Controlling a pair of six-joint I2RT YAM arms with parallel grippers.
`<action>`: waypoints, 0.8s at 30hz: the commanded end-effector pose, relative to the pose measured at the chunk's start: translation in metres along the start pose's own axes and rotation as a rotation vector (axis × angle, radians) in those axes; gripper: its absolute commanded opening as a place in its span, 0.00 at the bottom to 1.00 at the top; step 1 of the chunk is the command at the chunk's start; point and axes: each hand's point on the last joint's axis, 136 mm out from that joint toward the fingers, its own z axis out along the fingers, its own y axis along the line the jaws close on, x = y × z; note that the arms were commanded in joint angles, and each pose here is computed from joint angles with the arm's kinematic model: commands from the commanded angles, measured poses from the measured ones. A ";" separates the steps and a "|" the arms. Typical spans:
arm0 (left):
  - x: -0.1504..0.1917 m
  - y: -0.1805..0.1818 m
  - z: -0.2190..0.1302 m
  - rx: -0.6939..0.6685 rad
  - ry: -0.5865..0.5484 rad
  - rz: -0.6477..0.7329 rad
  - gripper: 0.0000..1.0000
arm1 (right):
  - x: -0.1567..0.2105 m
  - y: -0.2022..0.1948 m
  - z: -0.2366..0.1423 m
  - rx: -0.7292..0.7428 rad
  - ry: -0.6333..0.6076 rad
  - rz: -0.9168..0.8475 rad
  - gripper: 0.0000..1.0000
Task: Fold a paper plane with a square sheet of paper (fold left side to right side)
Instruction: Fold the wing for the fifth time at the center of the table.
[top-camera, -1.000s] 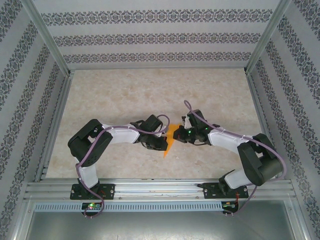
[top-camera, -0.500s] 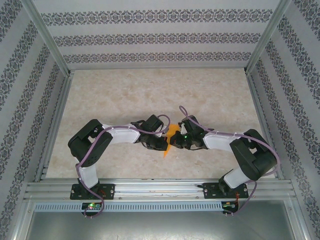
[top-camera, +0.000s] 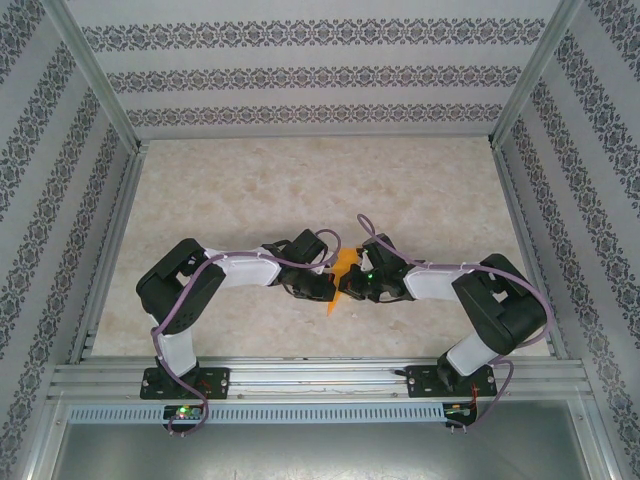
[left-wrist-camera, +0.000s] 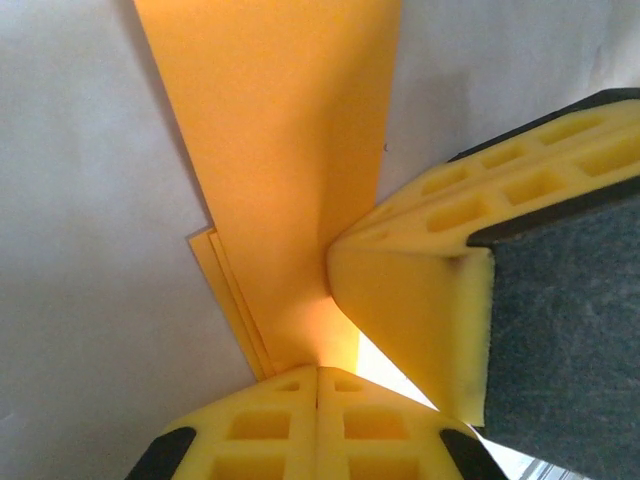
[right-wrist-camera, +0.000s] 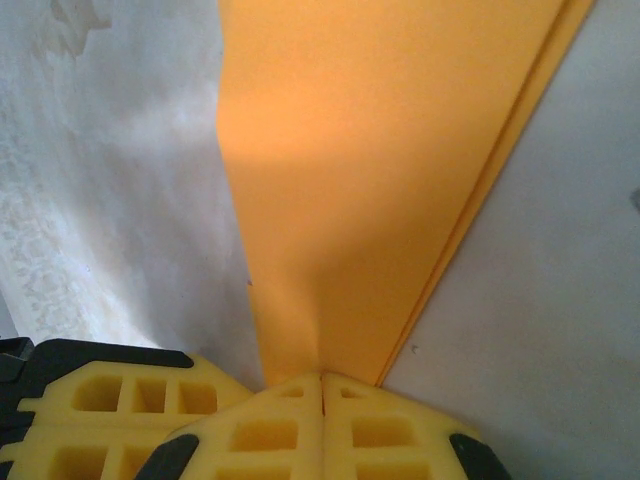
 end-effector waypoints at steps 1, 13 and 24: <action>0.026 0.039 0.012 -0.154 0.079 -0.047 0.00 | 0.013 -0.026 0.008 0.078 0.037 0.025 0.00; 0.032 0.046 0.012 -0.178 0.091 -0.052 0.00 | -0.023 -0.019 -0.005 0.062 -0.047 -0.034 0.00; 0.002 0.004 -0.006 -0.035 -0.029 0.007 0.08 | -0.068 0.006 -0.049 -0.029 -0.194 -0.077 0.01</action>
